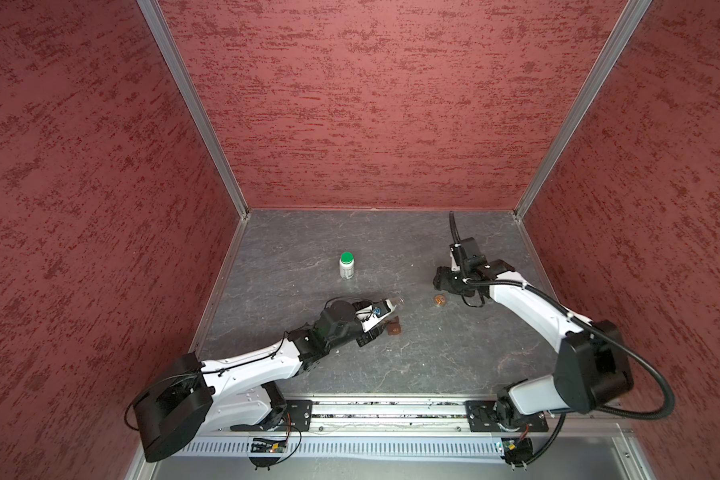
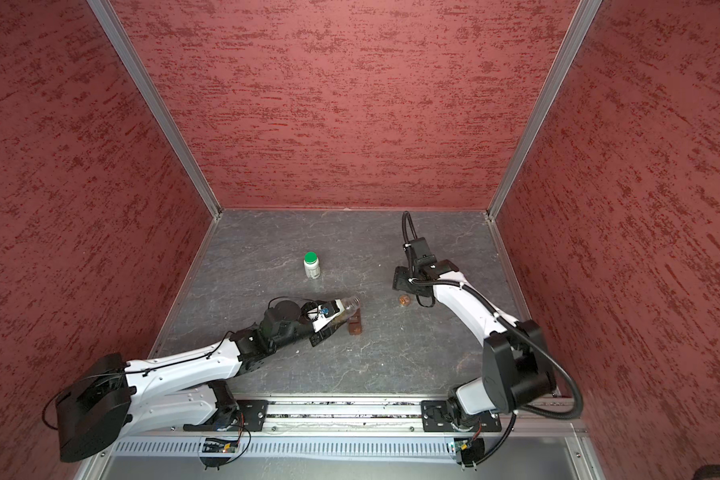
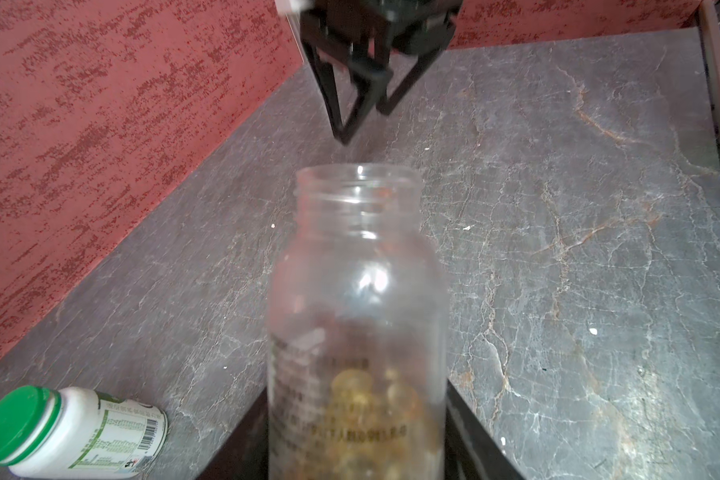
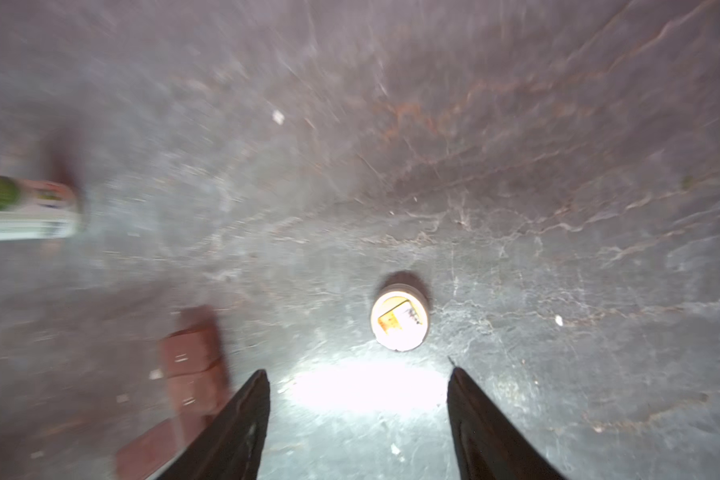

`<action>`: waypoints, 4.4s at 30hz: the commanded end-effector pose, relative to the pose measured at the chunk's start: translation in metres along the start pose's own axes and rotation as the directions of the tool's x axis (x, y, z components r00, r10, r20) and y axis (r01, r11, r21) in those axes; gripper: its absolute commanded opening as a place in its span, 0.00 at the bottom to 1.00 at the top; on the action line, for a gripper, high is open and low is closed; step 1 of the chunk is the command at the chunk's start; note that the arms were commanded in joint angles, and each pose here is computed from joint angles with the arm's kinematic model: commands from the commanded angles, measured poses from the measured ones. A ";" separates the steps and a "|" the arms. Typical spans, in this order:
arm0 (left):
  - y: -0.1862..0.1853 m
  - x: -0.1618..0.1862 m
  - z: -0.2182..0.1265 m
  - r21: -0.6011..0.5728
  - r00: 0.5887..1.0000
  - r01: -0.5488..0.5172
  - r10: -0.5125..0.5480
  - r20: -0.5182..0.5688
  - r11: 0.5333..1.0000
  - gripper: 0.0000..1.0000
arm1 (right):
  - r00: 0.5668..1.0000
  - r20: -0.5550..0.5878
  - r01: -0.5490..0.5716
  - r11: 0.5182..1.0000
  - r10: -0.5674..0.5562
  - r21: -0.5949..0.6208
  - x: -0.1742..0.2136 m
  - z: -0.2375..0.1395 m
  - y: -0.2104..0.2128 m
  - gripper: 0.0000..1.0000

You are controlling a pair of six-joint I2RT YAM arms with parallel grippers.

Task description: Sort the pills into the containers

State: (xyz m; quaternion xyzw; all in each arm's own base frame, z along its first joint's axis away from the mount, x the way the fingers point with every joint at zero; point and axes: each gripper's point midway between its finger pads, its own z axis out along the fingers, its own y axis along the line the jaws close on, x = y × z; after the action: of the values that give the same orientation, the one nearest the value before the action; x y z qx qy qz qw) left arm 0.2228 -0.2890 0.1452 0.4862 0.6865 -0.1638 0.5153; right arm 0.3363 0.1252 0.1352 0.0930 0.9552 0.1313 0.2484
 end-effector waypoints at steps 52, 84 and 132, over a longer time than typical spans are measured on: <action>0.004 -0.011 0.082 0.149 0.994 0.094 -0.100 0.033 0.984 0.00 | 0.999 -0.007 -0.052 0.990 0.052 -0.129 0.047 -0.021 -0.007 0.64; 0.000 0.071 0.043 0.112 0.951 0.169 -0.133 -0.279 0.979 0.00 | 0.999 -0.029 -0.032 0.990 0.029 -0.138 0.051 -0.010 -0.005 0.64; -0.026 0.093 0.031 0.063 0.803 0.398 -0.314 -0.506 0.915 0.00 | 0.990 -0.141 -0.046 0.863 -0.030 -0.503 0.088 0.014 0.052 0.53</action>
State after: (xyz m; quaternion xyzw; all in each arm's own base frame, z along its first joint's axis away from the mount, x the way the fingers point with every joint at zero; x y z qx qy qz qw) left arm 0.2196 -0.2744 0.0419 0.4235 0.8515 -0.1808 0.2509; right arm 0.2686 0.1866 0.0903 0.0341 0.9174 0.3521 0.1821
